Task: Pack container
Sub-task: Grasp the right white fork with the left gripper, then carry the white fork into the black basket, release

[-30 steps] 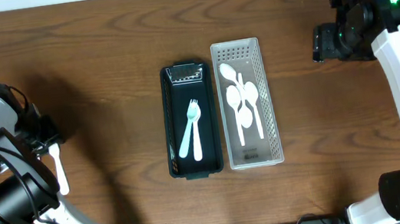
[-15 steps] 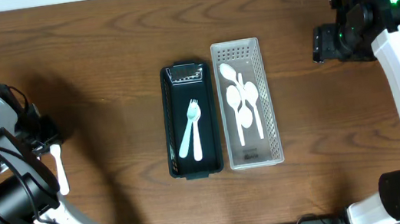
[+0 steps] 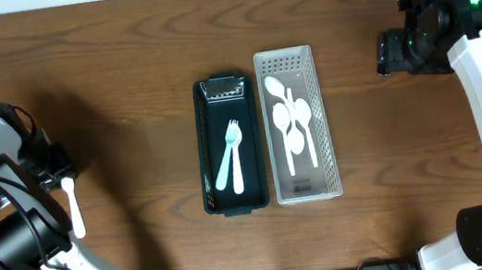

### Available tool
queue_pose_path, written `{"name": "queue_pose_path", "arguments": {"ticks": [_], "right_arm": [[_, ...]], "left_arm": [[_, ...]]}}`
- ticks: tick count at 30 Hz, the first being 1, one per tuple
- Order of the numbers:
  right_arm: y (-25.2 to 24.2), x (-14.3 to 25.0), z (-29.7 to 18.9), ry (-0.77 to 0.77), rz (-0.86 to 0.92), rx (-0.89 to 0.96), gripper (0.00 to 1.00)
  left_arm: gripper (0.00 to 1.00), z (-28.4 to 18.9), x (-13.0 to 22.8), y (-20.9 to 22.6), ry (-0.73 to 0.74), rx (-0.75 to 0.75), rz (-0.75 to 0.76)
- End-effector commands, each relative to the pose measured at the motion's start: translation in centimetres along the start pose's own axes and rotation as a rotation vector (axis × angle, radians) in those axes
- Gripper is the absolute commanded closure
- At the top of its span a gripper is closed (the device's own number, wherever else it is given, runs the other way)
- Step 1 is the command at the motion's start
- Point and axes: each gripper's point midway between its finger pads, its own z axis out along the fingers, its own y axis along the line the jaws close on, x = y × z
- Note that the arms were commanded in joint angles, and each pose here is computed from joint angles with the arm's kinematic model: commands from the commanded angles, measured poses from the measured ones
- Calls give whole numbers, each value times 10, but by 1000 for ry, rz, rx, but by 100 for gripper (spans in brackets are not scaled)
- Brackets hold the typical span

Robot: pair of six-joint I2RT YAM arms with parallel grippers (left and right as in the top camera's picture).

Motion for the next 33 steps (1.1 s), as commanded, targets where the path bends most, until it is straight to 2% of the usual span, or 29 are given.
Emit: {"name": "queue_pose_path", "arguments": {"ticks": [1, 10, 15, 22, 29, 30, 33], "right_arm": [[1, 2, 0, 5, 7, -4, 26], [1, 1, 0, 3, 7, -4, 25], [2, -1, 0, -5, 8, -6, 25], [2, -1, 0, -7, 8, -6, 25], [2, -1, 0, -7, 8, -6, 25], [2, -1, 0, -7, 8, -6, 25], [2, -1, 0, -9, 8, -7, 25]], "left_arm": [[58, 17, 12, 8, 57, -45, 47], [58, 17, 10, 8, 51, -44, 93], [71, 17, 10, 8, 50, -44, 93], [79, 17, 11, 8, 51, -44, 92], [81, 16, 10, 6, 49, -34, 93], [85, 15, 10, 5, 46, -34, 94], [86, 4, 8, -1, 30, -38, 91]]}}
